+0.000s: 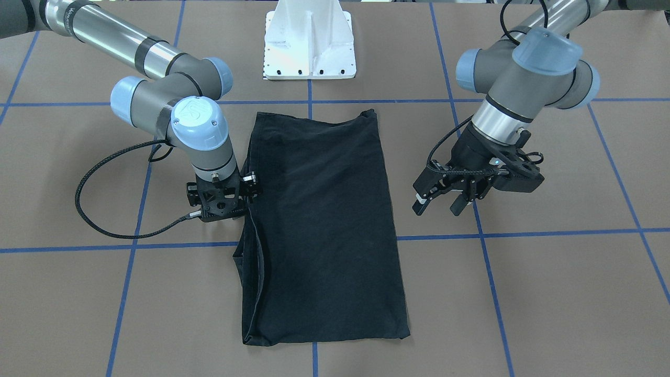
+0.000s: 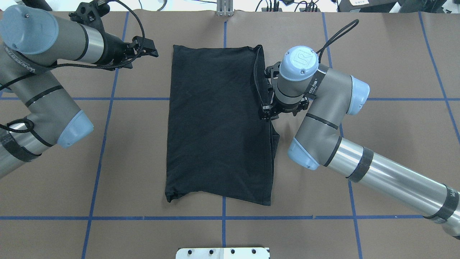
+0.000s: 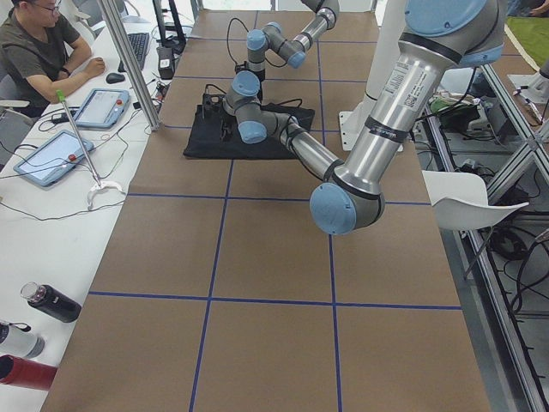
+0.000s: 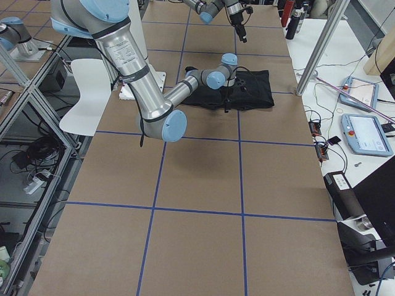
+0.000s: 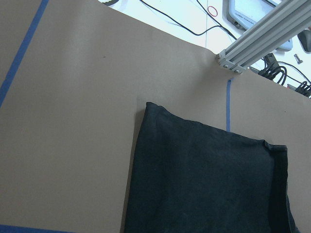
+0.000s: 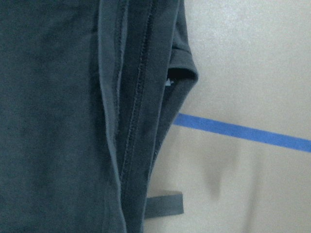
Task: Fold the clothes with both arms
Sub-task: 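Slide the right gripper along the shirt's side edge away from the robot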
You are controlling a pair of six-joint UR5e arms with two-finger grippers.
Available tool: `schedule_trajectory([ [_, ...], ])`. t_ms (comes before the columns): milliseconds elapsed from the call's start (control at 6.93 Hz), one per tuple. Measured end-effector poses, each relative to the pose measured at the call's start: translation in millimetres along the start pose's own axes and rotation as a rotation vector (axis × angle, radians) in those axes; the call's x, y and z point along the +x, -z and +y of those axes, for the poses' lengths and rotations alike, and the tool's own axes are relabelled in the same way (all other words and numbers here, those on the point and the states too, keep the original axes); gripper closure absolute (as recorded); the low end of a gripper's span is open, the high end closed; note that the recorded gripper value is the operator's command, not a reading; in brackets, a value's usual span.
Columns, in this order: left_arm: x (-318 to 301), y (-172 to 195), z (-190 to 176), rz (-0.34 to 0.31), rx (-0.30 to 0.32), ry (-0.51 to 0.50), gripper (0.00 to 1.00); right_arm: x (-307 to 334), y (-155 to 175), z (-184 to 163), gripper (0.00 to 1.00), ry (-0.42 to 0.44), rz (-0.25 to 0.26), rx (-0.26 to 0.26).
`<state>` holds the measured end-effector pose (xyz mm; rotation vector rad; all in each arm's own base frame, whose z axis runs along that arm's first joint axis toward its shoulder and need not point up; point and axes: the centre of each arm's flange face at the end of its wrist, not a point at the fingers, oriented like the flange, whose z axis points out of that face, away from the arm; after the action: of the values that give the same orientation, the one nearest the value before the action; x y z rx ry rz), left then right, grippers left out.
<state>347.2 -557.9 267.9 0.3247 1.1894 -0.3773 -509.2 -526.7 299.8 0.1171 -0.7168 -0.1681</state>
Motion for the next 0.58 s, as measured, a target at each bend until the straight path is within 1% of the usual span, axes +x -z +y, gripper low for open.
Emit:
schedule_trajectory([
  [288, 1, 1, 0, 0.001, 0.001, -0.001, 0.0, -13, 9, -27, 0.01, -0.008, -0.014, 0.031],
  [577, 2, 3, 0, 0.005, 0.005, -0.004, 0.0, -17, 5, -55, 0.01, -0.013, -0.034, 0.06],
])
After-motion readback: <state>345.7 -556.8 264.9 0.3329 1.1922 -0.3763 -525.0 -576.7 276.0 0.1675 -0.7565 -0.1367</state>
